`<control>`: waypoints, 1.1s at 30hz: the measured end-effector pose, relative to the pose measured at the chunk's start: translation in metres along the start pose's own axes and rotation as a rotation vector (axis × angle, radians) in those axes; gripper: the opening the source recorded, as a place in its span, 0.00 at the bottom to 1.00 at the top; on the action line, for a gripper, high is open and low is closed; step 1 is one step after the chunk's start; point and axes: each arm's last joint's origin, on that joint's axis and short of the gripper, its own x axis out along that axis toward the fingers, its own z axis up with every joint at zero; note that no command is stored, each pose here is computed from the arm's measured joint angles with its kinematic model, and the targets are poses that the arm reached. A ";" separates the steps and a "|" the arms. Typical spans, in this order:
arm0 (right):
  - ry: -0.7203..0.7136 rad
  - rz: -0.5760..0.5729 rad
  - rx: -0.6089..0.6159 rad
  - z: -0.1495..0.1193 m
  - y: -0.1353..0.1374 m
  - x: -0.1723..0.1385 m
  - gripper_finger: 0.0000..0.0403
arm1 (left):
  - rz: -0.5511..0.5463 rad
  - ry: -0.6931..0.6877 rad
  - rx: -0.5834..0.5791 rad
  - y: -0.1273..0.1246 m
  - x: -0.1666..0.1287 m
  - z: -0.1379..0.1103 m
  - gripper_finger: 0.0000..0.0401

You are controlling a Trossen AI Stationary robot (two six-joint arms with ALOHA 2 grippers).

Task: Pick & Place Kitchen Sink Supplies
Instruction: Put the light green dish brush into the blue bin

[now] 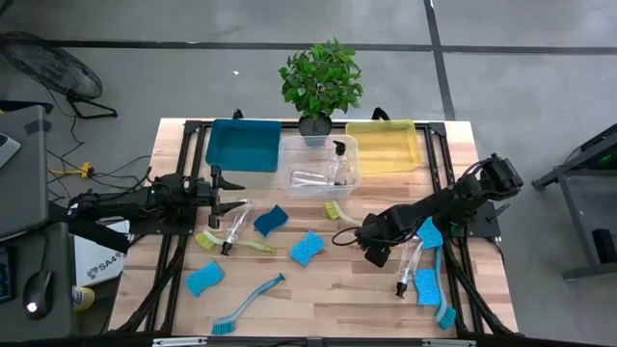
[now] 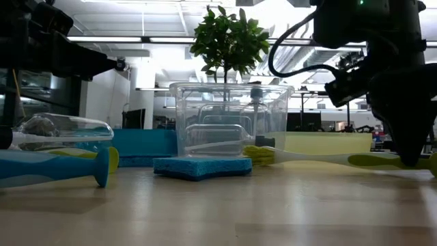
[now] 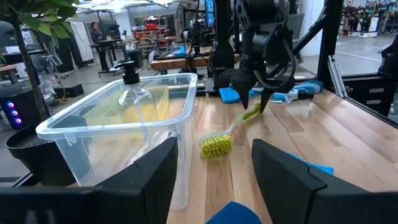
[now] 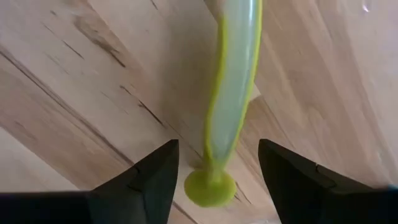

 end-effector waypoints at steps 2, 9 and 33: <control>-0.001 0.007 0.000 0.000 0.000 0.002 0.51 | 0.000 0.000 0.000 0.000 0.000 0.000 0.50; -0.003 0.013 -0.001 0.000 0.000 0.002 0.43 | 0.000 0.000 0.000 0.000 0.000 0.000 0.50; -0.051 0.023 -0.022 0.000 0.004 0.002 0.13 | 0.000 0.000 0.000 0.000 0.000 0.000 0.50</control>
